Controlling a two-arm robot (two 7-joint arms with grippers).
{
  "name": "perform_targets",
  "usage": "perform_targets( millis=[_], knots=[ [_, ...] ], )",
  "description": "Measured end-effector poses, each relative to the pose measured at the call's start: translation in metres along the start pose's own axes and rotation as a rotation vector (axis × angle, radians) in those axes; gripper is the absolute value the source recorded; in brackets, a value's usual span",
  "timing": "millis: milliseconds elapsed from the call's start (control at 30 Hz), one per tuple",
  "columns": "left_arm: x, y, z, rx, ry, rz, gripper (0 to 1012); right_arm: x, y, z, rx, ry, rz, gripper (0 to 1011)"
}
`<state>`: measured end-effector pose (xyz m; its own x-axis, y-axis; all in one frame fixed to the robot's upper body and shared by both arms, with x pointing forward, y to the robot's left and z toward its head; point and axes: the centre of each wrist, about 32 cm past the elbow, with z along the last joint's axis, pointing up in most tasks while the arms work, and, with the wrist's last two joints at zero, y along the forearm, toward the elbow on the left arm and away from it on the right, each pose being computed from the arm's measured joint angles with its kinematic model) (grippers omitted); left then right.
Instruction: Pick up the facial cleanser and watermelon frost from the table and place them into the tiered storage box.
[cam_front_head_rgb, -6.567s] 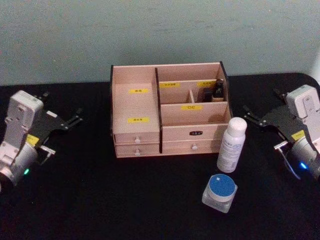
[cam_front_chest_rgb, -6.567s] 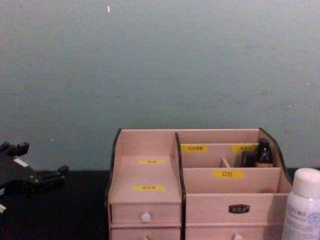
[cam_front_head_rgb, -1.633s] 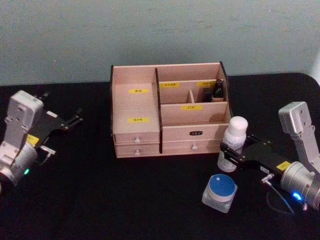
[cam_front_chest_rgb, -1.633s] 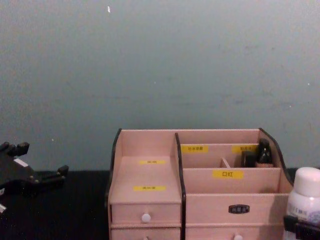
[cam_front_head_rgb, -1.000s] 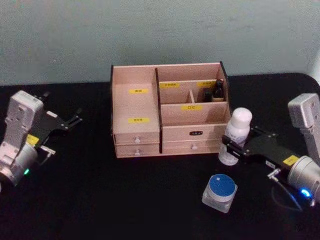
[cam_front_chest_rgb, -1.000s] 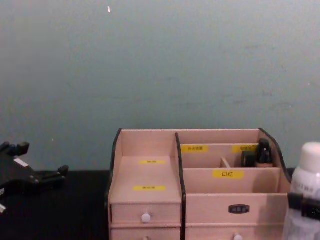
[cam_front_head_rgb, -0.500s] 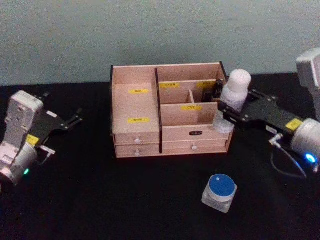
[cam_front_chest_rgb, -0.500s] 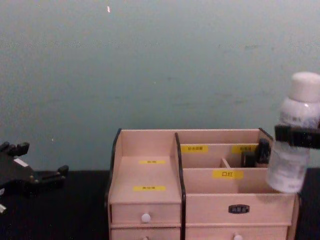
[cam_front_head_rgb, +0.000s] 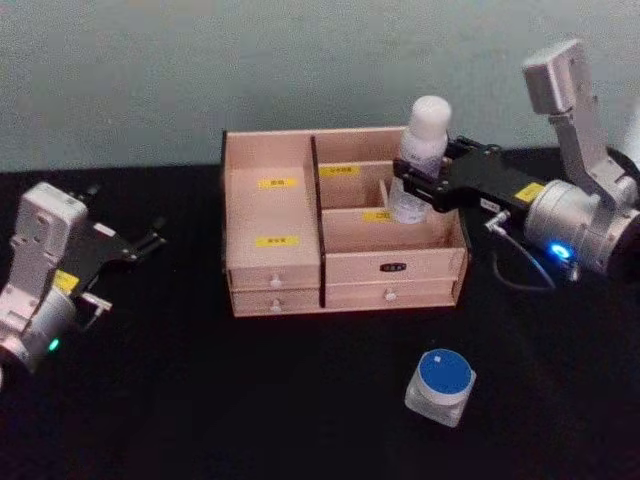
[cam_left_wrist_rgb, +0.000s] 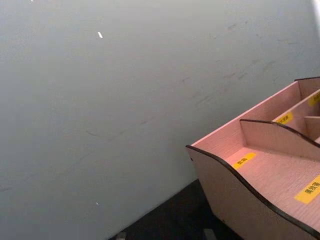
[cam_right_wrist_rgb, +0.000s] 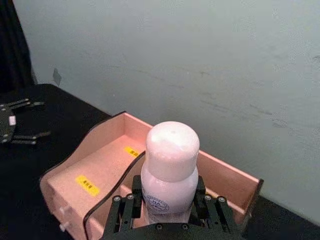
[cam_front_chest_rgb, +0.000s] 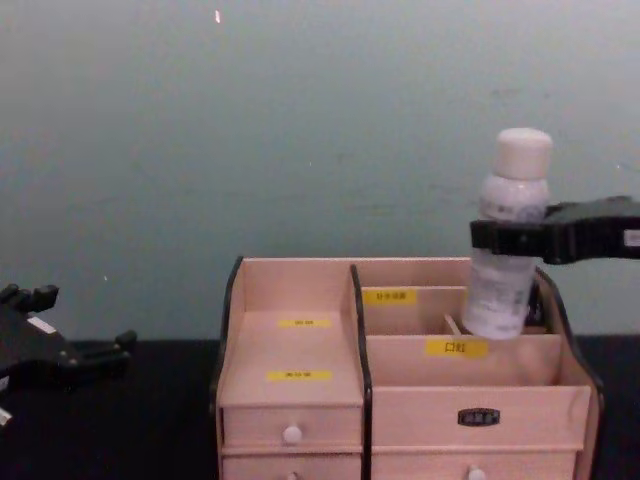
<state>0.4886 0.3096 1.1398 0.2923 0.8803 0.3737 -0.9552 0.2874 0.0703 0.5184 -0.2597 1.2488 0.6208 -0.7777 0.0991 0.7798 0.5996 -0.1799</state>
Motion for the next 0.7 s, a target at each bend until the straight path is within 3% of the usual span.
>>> perform_targets(
  millis=[400,700],
  knots=[
    [0.0000,0.0000,0.0000,0.000,0.000,0.000,1001,0.012,0.045,0.003,-0.007,0.008,0.005,597],
    [0.0000,0.0000,0.0000,0.000,0.000,0.000,1001,0.015,0.061,0.005,-0.007,0.001,0.015,597]
  ],
)
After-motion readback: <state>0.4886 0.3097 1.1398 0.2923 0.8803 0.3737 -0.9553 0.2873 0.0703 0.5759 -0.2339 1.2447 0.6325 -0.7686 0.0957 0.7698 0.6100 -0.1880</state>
